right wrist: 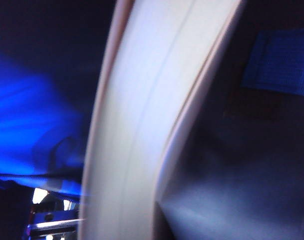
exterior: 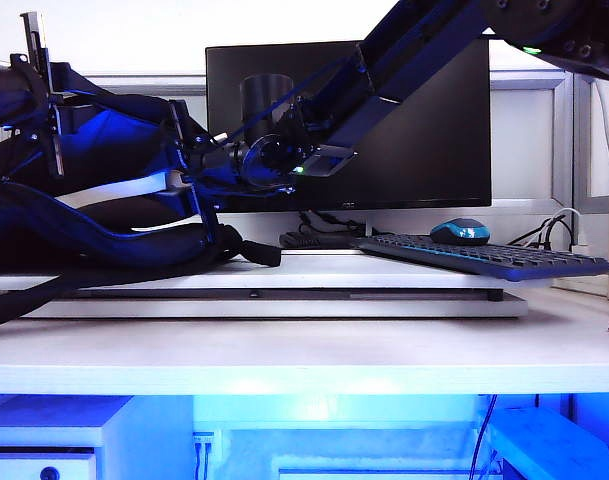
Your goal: Pick up the book on the desk and put it into the open backpack.
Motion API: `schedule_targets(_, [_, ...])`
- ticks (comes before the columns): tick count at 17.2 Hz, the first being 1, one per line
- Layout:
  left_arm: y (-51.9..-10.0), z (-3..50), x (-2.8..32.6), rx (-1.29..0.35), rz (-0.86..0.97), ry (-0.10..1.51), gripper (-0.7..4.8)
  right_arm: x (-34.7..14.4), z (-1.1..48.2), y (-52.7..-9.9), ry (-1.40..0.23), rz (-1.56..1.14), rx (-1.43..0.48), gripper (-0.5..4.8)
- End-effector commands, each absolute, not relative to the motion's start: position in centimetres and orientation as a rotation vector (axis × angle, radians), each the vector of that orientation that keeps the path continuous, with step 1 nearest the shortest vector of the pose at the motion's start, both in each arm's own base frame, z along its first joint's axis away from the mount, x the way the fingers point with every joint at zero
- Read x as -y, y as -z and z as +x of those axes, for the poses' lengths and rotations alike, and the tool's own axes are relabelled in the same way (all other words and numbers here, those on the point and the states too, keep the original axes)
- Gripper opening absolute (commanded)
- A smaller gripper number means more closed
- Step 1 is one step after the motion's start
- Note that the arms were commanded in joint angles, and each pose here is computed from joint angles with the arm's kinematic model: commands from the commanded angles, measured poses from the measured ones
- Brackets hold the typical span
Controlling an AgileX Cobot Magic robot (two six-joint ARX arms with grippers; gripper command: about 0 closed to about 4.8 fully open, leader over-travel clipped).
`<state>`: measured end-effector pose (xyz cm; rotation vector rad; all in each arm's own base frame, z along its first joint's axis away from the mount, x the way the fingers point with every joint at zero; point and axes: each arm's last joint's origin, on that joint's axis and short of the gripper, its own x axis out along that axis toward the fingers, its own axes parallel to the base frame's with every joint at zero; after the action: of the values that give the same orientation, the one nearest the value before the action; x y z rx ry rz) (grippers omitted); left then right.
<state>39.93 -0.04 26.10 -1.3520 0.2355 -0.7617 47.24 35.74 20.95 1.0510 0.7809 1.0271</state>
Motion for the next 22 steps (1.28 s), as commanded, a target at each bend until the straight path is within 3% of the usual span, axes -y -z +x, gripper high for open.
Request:
schedule_targets(1, [-28.9,38.8,1.5,-0.169,-1.197,0.987,-0.05,-36.3,46.6,-22.5,-1.116,1.063,-0.755,4.36])
schedule_targets(2, [-28.9,38.8,1.5,-0.166,-1.199,0.984,-0.05,-36.2,46.7,-22.5,-1.114,1.08,-0.773,4.79])
schedule_targets(8, [-28.8,38.9,-0.1,-0.129,-1.205,0.931,-0.05,-34.7,46.8,-24.7,-1.227,1.058,-0.819,4.79])
schedule_targets(11, [-27.9,39.4,-0.9,-0.199,-1.237,0.847,-0.05,-33.9,45.7,-29.3,-1.289,1.043,-0.749,4.79])
schedule_targets(14, [-27.8,39.4,-0.8,-0.205,-1.188,0.863,-0.05,-33.4,45.0,-31.4,-1.325,1.031,-0.727,4.79])
schedule_targets(19, [-25.6,39.7,-0.6,-0.452,-1.154,0.842,-0.04,-32.3,43.3,-35.9,-1.403,0.999,-0.671,4.79])
schedule_targets(20, [-25.1,39.7,-0.5,-0.515,-1.144,0.854,0.26,-31.8,42.7,-37.3,-1.42,0.987,-0.636,4.79])
schedule_targets(21, [-25.0,39.6,-0.4,-0.55,-1.136,0.881,1.59,-31.5,42.5,-38.1,-1.425,0.984,-0.619,4.79])
schedule_targets(22, [-25.0,39.5,-0.4,-0.59,-1.122,0.929,3.72,-31.0,42.4,-38.7,-1.428,0.981,-0.602,4.79])
